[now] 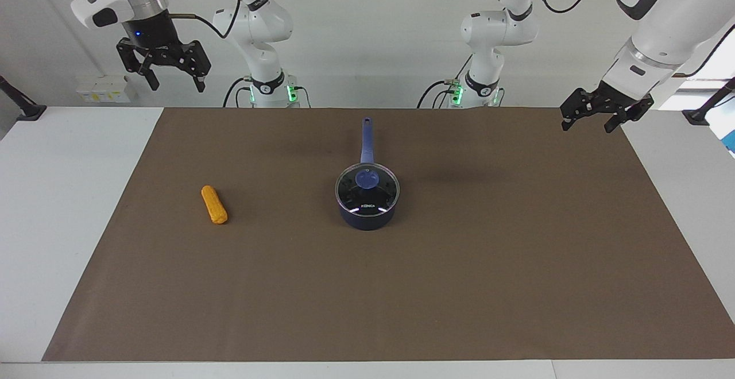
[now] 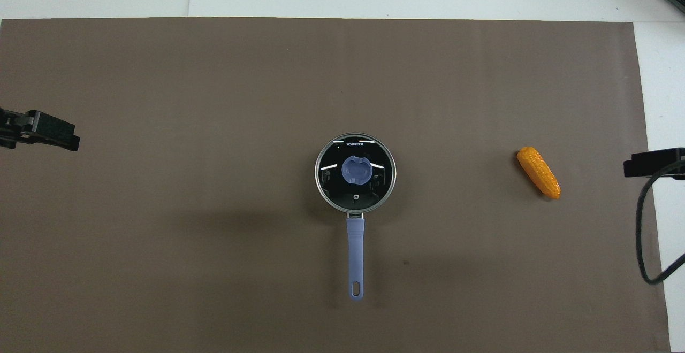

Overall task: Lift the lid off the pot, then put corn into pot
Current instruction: 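Move the left gripper out from rest toward the saucepan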

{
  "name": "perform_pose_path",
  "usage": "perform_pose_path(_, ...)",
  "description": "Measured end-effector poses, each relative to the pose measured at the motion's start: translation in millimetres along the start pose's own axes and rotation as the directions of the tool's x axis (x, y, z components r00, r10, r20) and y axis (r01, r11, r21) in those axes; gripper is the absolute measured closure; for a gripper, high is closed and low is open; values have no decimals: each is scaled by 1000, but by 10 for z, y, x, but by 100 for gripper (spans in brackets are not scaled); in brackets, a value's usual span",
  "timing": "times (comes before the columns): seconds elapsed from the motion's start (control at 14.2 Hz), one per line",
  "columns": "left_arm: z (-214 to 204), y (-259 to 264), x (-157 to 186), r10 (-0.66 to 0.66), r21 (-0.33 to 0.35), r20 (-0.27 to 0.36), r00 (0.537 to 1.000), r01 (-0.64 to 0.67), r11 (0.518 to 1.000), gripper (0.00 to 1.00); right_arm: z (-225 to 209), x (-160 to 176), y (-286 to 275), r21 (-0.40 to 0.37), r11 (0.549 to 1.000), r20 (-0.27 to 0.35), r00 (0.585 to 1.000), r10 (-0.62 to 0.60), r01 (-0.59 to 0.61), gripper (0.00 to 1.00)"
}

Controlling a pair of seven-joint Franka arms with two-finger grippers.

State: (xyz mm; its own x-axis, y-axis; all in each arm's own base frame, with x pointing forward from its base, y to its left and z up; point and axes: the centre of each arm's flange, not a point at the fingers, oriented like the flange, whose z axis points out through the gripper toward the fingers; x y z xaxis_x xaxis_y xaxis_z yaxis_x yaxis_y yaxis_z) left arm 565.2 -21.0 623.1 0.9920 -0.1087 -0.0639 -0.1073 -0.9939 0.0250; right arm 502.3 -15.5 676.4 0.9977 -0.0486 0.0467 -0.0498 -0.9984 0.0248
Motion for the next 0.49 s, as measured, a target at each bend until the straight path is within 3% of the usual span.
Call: perform_pose_path(0.49, 29, -2, 0, 0, 0, 6, 1000, 0, 1000, 0, 0, 0, 0, 0, 1000, 0, 1000, 0, 0, 0)
